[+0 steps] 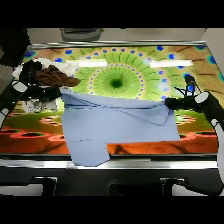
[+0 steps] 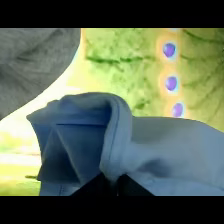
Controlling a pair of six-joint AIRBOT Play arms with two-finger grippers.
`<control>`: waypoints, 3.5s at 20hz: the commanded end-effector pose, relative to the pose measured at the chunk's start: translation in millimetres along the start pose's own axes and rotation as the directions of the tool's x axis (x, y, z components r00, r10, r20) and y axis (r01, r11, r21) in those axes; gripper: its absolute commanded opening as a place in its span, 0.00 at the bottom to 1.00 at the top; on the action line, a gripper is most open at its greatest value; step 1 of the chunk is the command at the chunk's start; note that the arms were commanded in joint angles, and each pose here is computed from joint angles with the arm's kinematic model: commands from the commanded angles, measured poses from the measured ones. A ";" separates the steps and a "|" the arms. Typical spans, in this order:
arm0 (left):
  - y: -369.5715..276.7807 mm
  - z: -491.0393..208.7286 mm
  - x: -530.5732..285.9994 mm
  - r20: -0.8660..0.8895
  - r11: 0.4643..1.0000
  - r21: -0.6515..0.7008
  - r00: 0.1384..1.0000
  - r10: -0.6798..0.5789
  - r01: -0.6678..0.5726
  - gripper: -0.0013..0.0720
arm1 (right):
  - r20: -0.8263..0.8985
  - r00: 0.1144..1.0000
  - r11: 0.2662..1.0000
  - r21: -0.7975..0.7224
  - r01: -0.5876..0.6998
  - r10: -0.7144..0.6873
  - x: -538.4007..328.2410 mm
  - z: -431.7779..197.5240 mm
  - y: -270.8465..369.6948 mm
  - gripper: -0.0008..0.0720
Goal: Fold the shirts.
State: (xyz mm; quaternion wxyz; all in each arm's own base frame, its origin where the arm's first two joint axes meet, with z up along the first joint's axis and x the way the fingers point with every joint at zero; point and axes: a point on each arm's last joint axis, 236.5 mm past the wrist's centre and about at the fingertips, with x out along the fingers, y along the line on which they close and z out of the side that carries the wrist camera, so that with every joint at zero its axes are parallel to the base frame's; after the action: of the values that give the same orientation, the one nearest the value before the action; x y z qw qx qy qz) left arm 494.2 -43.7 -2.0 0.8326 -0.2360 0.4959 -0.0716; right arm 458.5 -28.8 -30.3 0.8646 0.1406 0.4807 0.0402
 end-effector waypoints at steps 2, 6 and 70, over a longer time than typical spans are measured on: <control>-18.2 -12.7 6.1 -0.090 0.989 -0.107 0.989 -0.116 0.106 0.66 | 0.041 0.998 0.998 0.038 -0.040 0.039 -14.6 20.6 -2.5 0.81; 41.7 -58.1 -66.1 -0.338 0.997 -0.077 0.941 0.003 -0.031 0.66 | -0.091 0.995 0.996 -0.084 -0.041 0.033 -106.4 10.9 -58.0 0.84; -249.1 -39.8 -611.2 0.846 0.852 0.499 0.303 -0.439 -0.159 0.06 | 0.920 0.372 0.601 -0.226 0.767 -0.128 -604.9 48.9 135.7 0.08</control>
State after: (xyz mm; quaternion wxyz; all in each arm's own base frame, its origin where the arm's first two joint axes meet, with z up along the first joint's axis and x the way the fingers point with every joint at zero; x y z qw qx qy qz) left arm 182.7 -57.9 585.5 0.9793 -0.0527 -0.1563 -0.1173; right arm 186.7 -30.5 539.4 0.9409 -0.3088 -0.0448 -0.1318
